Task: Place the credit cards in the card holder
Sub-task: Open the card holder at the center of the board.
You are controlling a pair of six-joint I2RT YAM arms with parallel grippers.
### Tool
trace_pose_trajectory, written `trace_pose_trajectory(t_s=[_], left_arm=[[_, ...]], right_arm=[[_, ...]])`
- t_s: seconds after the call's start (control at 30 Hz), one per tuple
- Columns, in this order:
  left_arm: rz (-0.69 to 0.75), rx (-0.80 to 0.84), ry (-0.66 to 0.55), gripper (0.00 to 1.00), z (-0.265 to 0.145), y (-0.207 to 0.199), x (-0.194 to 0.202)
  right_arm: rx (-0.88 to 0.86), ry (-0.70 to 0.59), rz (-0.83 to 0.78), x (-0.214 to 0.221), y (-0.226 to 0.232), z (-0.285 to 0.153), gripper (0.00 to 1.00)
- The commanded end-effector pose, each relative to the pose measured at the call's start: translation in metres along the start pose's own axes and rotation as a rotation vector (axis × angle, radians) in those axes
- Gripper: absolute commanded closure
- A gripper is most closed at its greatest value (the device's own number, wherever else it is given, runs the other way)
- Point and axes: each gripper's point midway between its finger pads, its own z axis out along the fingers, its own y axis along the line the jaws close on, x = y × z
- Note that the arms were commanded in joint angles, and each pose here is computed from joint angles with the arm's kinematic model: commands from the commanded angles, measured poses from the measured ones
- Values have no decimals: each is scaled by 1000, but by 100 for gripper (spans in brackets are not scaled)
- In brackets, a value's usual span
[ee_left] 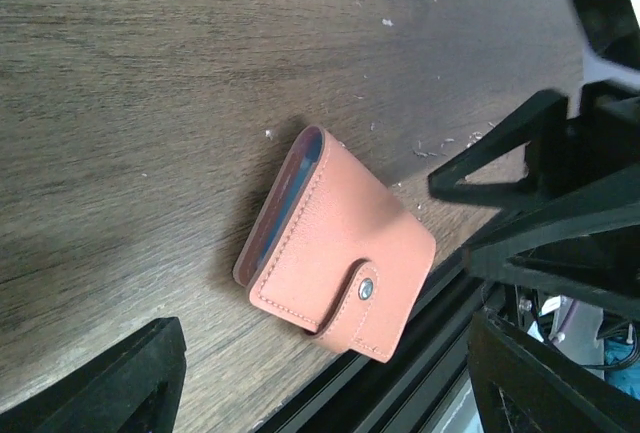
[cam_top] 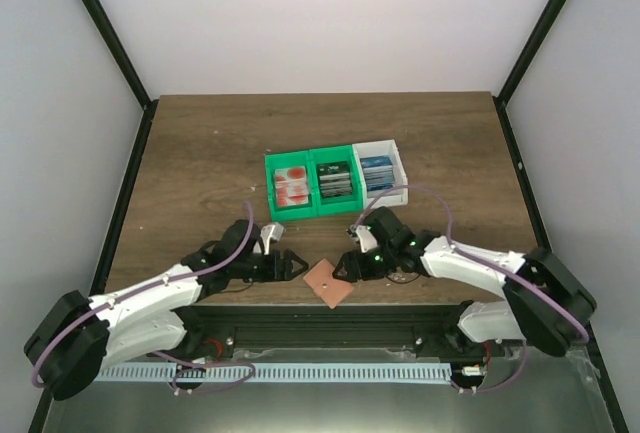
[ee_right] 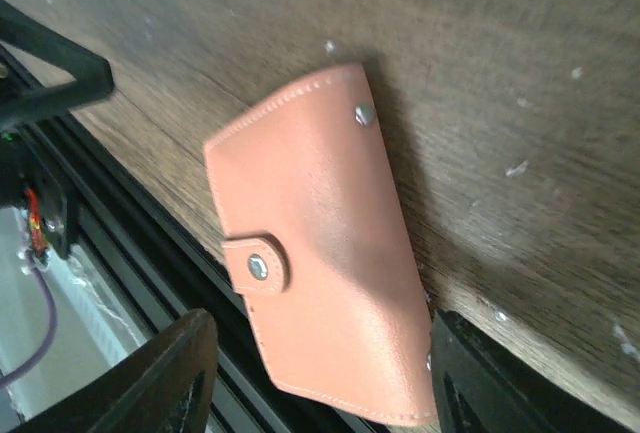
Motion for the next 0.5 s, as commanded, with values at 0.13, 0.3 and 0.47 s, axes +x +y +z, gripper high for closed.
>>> trace_pose_trajectory(t_s=[0.13, 0.3, 0.47], left_arm=[[-27, 19, -5, 29, 10, 3, 0], [-43, -1, 10, 32, 14, 14, 7], [-46, -10, 16, 33, 19, 18, 8]], right_arm=[[10, 110, -44, 16, 4, 32, 53], [26, 125, -40, 18, -3, 39, 63], [44, 120, -33, 16, -10, 46, 76]])
